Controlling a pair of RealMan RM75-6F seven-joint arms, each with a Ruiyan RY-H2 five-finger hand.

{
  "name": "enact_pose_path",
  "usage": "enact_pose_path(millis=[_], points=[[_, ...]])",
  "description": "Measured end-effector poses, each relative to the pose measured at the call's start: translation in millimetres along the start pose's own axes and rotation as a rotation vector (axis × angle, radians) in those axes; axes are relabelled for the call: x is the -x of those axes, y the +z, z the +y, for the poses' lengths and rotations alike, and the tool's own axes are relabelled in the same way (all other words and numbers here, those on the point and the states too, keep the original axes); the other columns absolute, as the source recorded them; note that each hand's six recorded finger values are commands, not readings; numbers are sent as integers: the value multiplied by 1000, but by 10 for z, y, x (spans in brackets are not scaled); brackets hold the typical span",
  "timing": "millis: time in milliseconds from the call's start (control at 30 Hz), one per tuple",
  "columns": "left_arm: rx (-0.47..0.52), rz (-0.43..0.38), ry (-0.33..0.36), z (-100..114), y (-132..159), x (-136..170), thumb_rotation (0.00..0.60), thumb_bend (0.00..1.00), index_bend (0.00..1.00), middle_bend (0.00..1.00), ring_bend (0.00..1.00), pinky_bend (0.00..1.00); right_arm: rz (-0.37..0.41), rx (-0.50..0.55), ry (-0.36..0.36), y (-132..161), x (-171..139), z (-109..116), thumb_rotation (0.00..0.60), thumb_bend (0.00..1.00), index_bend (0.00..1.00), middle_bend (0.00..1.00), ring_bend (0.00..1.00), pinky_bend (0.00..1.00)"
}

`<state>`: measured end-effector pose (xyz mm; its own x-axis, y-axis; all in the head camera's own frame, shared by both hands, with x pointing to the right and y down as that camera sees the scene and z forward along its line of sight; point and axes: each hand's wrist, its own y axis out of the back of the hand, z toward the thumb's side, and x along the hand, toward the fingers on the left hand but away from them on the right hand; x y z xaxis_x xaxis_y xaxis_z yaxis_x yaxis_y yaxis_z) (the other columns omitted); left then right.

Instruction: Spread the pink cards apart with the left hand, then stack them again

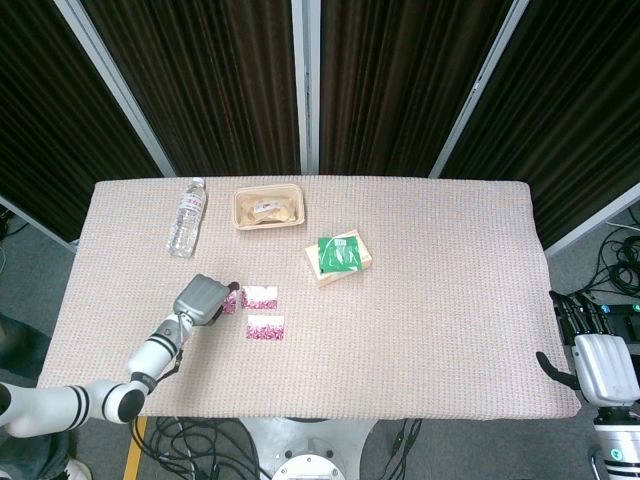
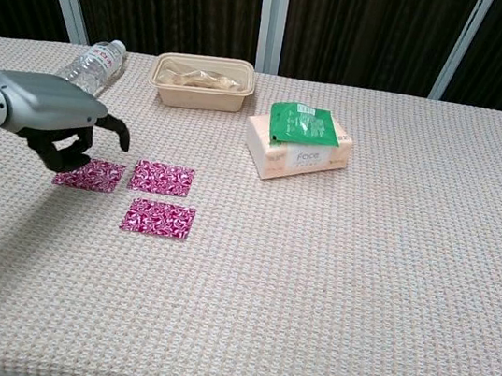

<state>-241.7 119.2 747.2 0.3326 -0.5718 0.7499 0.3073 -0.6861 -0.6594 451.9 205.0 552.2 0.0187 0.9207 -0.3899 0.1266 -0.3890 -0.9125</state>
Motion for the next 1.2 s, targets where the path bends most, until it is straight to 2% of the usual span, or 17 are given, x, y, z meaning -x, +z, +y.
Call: enact_pose_path(millis=[167, 367, 700, 1200], points=[[52, -9, 20, 44, 164, -171, 600, 343, 340, 833, 840, 905, -5, -2, 2, -21, 1, -1, 600, 162, 10, 116, 2, 97], [84, 20, 19, 24, 291, -357, 600, 239, 346, 833, 841, 905, -21, 1, 10, -72, -2, -14, 598, 164, 9, 116, 3, 97], [178, 111, 21, -1, 385, -534, 600, 231, 384, 842, 849, 908, -26, 7, 22, -108, 16, -49, 598, 162, 9, 116, 2, 97], [168, 136, 0, -91, 434, -657, 600, 239, 395, 843, 849, 907, -47, 17, 26, -185, 0, -67, 590, 163, 9, 116, 3, 97]])
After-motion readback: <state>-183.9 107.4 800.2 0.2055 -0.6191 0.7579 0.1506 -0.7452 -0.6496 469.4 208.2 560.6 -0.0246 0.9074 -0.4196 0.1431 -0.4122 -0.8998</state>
